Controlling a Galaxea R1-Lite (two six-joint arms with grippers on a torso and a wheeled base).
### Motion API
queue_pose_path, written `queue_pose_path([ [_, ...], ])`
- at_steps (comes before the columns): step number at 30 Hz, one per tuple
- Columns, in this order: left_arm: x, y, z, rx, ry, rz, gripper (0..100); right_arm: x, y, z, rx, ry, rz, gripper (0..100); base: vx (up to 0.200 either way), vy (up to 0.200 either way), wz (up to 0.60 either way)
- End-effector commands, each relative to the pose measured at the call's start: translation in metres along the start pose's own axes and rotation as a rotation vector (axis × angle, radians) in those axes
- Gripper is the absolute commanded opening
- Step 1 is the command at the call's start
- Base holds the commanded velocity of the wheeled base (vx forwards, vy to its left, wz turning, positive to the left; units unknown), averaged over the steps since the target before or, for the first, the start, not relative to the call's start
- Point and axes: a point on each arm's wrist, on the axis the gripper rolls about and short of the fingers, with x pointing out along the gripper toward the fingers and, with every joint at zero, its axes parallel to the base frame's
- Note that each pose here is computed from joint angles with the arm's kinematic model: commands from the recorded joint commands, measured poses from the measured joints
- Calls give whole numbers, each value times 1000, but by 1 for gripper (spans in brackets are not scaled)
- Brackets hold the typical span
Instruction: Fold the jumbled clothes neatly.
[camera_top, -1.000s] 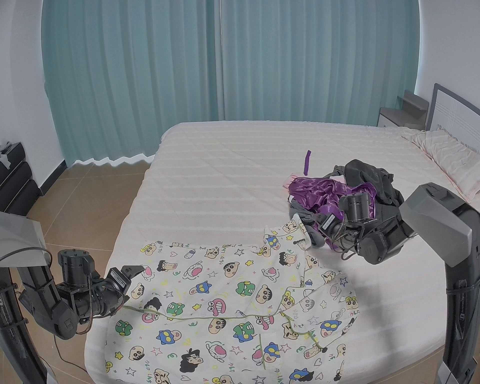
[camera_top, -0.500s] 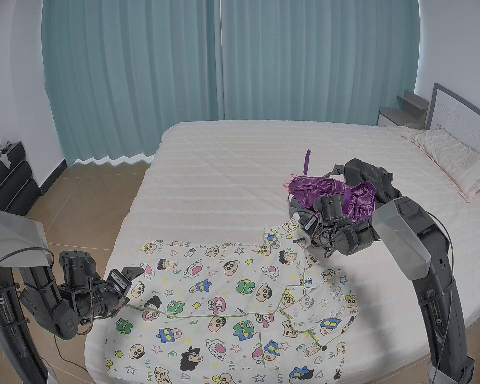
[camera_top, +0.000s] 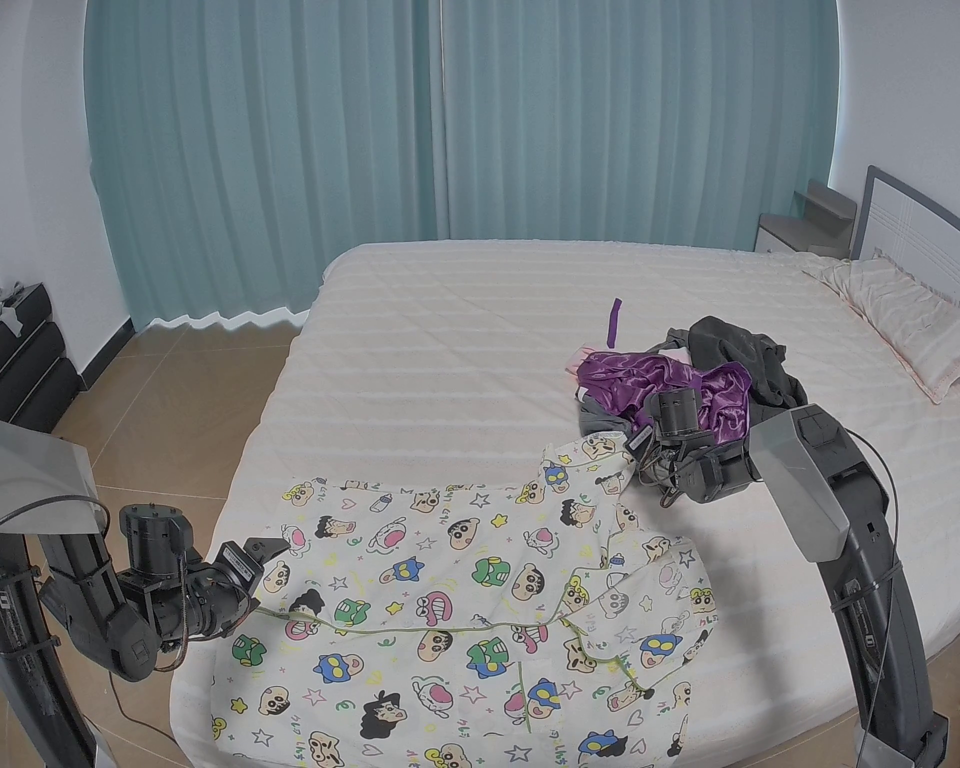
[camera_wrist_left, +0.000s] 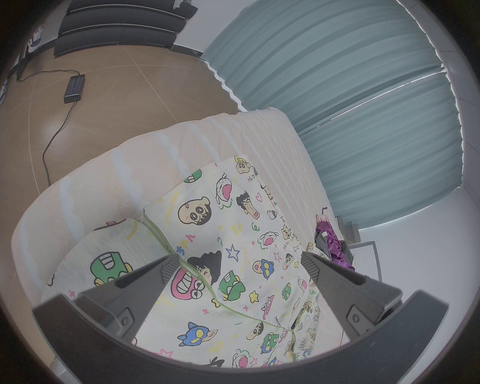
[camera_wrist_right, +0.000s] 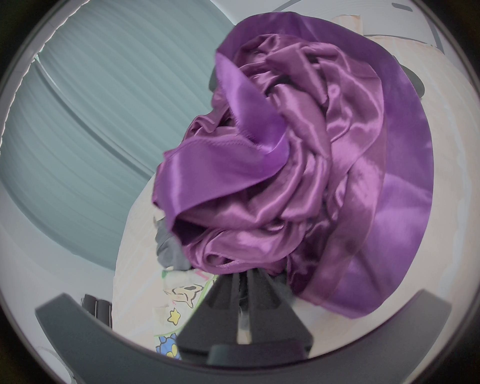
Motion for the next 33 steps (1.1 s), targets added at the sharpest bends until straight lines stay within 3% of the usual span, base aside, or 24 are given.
queue_pose_path([
  [1, 0, 0, 0, 0, 0, 0, 100, 3, -6, 10, 23, -19, -8, 0, 0, 0, 0],
  [8, 0, 0, 0, 0, 0, 0, 100, 3, -11, 24, 35, -44, -10, 0, 0, 0, 0],
  [17, 0, 0, 0, 0, -2, 1, 100, -10, 4, 34, -62, -50, 24, 0, 0, 0, 0],
  [23, 0, 0, 0, 1, -1, 0, 100, -5, -8, 51, -138, -89, 7, 0, 0, 0, 0],
  [24, 0, 0, 0, 1, -1, 0, 100, -5, -8, 58, -127, -112, 17, 100, 0, 0, 0],
  [26, 0, 0, 0, 0, -1, 2, 100, -4, -9, 63, -119, -129, 21, 100, 0, 0, 0],
  [27, -1, 0, 0, 1, -2, 1, 100, 0, -14, 84, -92, -180, 18, 100, 0, 0, 0],
  [29, 0, 0, 0, 1, -3, 0, 100, 1, -20, 99, -73, -212, 8, 100, 0, 0, 0],
  [33, 0, 0, 0, 1, -3, 0, 100, -5, -26, 109, -36, -220, -20, 100, 0, 0, 0],
])
